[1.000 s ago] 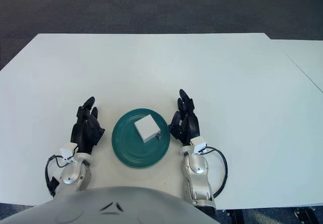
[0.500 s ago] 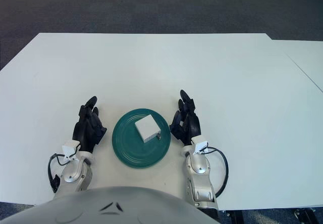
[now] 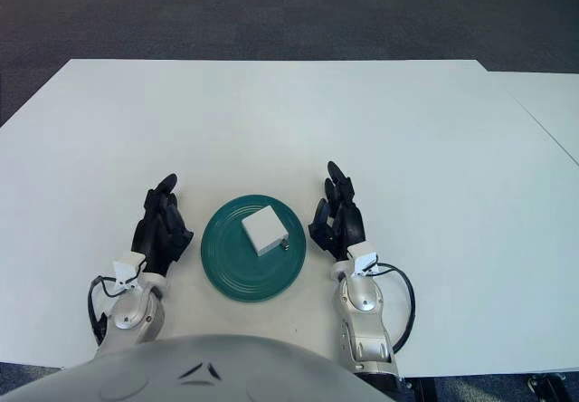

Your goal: Put the charger into the plate.

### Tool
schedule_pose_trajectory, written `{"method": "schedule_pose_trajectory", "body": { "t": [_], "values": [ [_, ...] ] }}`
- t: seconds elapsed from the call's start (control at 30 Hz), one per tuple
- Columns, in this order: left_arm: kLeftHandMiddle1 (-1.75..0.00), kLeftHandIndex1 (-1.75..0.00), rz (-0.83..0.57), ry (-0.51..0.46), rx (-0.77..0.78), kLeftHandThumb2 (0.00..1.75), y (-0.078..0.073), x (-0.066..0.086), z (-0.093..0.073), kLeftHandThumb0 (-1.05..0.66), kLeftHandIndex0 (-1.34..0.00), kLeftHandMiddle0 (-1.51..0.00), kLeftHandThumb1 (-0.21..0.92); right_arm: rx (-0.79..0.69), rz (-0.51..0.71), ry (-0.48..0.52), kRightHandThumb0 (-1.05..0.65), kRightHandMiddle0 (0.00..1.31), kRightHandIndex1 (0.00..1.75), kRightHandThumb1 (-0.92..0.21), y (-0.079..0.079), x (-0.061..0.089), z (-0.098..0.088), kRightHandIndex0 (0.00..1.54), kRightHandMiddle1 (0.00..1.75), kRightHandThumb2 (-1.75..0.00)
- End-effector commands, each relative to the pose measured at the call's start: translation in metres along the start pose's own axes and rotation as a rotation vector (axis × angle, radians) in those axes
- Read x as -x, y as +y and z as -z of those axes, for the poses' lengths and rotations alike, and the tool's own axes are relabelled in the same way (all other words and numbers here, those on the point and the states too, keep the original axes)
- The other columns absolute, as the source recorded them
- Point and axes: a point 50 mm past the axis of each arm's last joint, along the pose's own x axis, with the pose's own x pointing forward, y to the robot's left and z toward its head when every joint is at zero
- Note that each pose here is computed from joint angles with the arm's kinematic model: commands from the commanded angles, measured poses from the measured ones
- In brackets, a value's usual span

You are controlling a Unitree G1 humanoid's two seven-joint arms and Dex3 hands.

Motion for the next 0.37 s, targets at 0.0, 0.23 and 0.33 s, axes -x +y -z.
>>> {"method": "schedule_pose_trajectory", "body": {
  "t": [0.0, 0.23, 0.33],
  "values": [
    [0.00, -0.54, 0.033, 0.039, 0.044, 0.97, 0.0001, 0.0006, 0.0101, -1.04, 0.00, -0.17, 0.92, 0.010, 0.016, 0.106, -0.84, 0.00, 0.00, -0.92, -0.0047, 0.0071, 0.0176, 0.06, 0.26, -0.98],
    [0.00, -0.50, 0.044, 0.001, 0.077, 0.96, 0.0033, -0.0035, 0.0130, -1.05, 0.00, -0.13, 0.92, 0.001, 0.008, 0.102, -0.86, 0.00, 0.00, -0.92, -0.0038, 0.0076, 0.0175, 0.06, 0.24, -0.99],
    [0.00, -0.45, 0.053, -0.015, 0.084, 0.97, 0.0036, -0.0042, 0.0141, -1.05, 0.00, -0.11, 0.92, -0.008, -0.005, 0.098, -0.89, 0.00, 0.00, -0.92, -0.0038, 0.0086, 0.0171, 0.05, 0.20, -1.02]
  ]
}}
